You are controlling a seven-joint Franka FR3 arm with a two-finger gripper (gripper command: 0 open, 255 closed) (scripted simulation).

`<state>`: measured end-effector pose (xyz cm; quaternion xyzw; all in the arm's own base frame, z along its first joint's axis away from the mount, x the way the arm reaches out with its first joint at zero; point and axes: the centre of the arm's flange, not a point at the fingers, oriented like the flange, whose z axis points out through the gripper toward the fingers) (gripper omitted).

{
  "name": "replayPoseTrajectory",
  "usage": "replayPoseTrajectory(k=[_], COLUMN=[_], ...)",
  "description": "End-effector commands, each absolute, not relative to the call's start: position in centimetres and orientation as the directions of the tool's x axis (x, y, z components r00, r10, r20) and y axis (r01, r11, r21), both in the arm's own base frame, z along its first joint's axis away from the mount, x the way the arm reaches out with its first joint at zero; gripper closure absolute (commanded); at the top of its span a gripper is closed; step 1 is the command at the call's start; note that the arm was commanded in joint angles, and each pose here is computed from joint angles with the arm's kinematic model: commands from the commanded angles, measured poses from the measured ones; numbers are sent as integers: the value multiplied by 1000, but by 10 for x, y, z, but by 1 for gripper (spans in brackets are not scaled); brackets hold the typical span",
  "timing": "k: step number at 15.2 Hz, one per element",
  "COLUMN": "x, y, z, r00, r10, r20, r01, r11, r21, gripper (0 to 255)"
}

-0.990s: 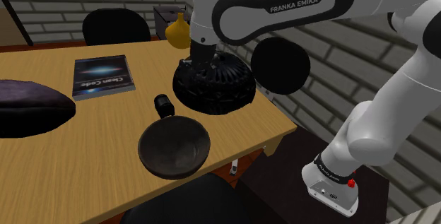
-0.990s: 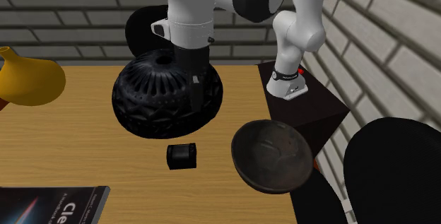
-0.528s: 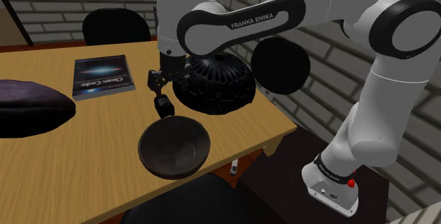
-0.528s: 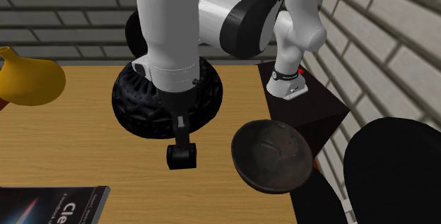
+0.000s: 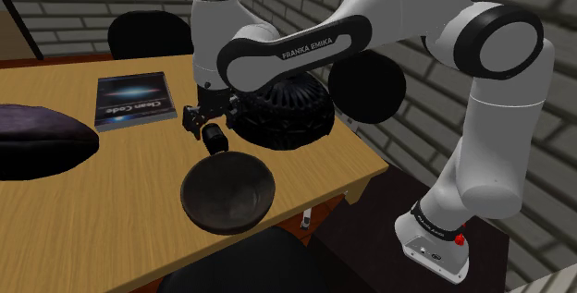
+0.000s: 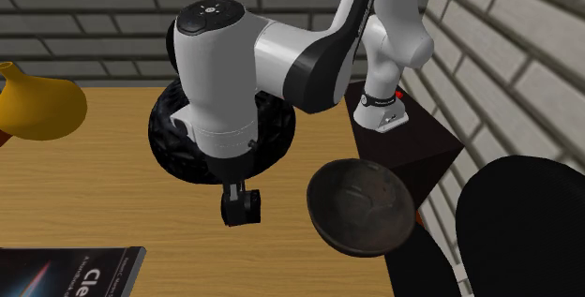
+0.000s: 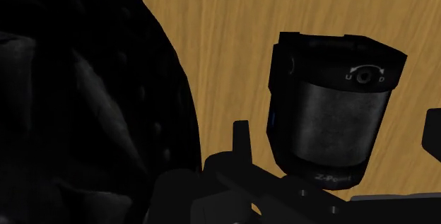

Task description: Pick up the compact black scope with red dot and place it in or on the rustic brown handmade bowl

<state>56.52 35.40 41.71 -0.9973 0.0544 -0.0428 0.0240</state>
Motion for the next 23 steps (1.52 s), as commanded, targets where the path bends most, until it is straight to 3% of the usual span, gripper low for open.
replayPoseTrajectory(k=[1, 9, 10, 23], x=[566, 566, 566, 566], y=[355, 355, 355, 355], z=[403, 403, 403, 424], r00=[990, 990, 990, 990], r10=[-111, -111, -111, -111], r20=[83, 83, 83, 83], r01=[-106, -106, -106, -106], r11=[-993, -993, -993, -993], r21=[-53, -53, -53, -53], gripper=[0, 0, 255, 255])
